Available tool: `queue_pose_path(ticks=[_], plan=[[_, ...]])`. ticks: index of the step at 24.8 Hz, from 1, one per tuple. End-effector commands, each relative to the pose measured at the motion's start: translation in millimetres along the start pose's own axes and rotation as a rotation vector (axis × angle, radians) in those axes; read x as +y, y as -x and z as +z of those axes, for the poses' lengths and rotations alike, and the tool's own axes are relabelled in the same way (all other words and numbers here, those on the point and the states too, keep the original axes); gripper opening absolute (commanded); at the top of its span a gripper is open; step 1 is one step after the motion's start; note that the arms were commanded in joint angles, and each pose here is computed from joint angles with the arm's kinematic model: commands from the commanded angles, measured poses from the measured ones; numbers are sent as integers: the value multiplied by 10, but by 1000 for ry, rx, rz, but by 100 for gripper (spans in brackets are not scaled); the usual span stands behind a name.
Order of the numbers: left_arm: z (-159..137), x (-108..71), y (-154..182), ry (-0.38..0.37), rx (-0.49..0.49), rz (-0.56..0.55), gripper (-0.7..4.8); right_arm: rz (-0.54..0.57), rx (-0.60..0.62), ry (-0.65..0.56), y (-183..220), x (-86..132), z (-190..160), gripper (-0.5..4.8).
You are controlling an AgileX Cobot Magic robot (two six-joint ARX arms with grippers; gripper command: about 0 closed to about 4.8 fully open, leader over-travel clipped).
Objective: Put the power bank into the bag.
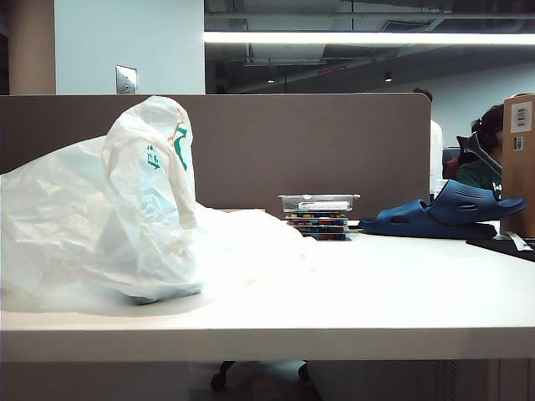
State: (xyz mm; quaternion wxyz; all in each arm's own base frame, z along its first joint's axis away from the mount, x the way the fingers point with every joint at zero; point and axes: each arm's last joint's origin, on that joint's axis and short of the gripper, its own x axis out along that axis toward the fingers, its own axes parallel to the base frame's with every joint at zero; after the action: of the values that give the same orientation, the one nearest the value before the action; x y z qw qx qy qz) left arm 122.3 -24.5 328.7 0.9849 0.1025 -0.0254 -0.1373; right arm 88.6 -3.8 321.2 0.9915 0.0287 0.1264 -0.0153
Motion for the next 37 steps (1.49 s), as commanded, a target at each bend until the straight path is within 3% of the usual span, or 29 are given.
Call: queue_pose_path(ticks=[1, 15, 22, 27, 37], plan=[[-67, -32, 151, -3, -68, 7, -6, 7, -45, -3, -36, -2, -74, -6], [-661, -194, 478, 18, -130, 15, -7, 57, -29, -35, -266, -10, -521, -6], [-733, -220, 576, 12, -189, 26, -6, 67, -154, -51, -181, -22, -789, -6], [-865, -241, 507, 44, -194, 24, -6, 86, -243, -53, -169, -32, -1063, -6], [-1200, -297, 372, 66, -232, 27, -6, 83, -195, -39, -334, -47, -1298, -6]])
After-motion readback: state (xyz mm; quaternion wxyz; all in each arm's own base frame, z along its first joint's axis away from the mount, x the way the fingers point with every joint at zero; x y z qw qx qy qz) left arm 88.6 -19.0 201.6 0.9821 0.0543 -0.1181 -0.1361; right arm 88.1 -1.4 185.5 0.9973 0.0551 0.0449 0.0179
